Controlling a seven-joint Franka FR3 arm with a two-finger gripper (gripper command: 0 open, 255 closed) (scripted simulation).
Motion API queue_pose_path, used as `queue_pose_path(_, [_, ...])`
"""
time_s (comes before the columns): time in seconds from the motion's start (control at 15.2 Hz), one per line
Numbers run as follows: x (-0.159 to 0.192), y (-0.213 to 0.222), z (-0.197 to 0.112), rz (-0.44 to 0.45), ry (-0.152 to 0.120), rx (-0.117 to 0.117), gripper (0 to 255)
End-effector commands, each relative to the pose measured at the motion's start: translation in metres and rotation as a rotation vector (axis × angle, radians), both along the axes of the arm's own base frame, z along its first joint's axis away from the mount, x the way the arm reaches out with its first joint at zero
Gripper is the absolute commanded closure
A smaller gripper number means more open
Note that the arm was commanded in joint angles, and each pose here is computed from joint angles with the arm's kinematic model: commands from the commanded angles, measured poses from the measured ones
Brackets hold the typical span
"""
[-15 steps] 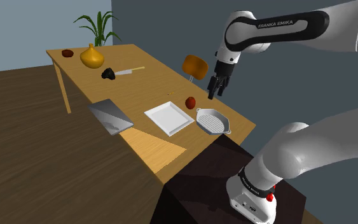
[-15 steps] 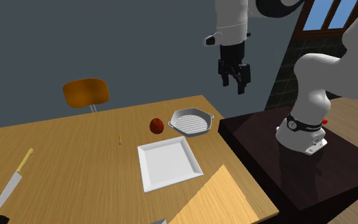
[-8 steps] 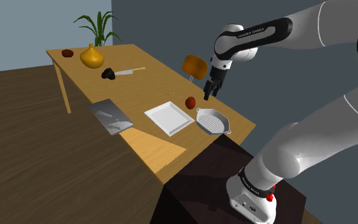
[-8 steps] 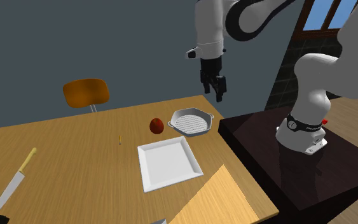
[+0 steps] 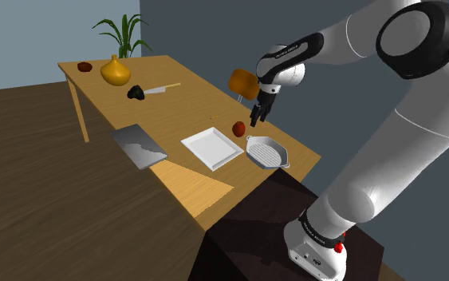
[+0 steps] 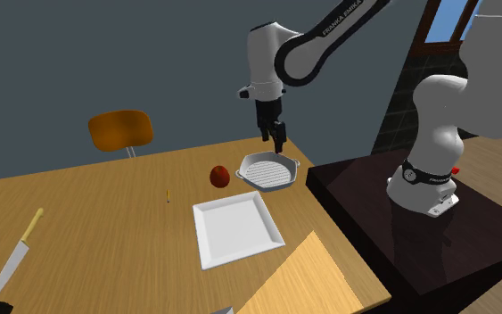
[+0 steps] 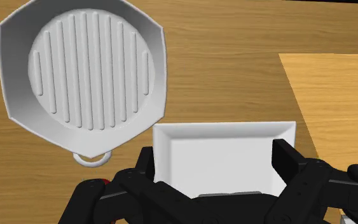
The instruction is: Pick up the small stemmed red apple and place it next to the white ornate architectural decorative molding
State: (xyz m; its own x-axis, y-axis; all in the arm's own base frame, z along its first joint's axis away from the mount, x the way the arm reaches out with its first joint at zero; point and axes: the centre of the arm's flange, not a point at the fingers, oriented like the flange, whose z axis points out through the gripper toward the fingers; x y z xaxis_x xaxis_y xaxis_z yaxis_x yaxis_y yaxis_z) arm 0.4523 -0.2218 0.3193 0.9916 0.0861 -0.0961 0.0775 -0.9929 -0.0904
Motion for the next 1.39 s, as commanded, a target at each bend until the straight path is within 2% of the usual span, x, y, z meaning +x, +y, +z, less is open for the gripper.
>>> queue_pose_path(0.0, [0.018,-0.015,-0.014,0.010,-0.011,-0.004,0])
queue_pose_path(1.06, [0.138,-0.134,-0.124,0.079,-0.088,-0.031,0])
queue_pose_path(1.32, [0.143,-0.138,-0.144,0.082,-0.091,-0.032,0])
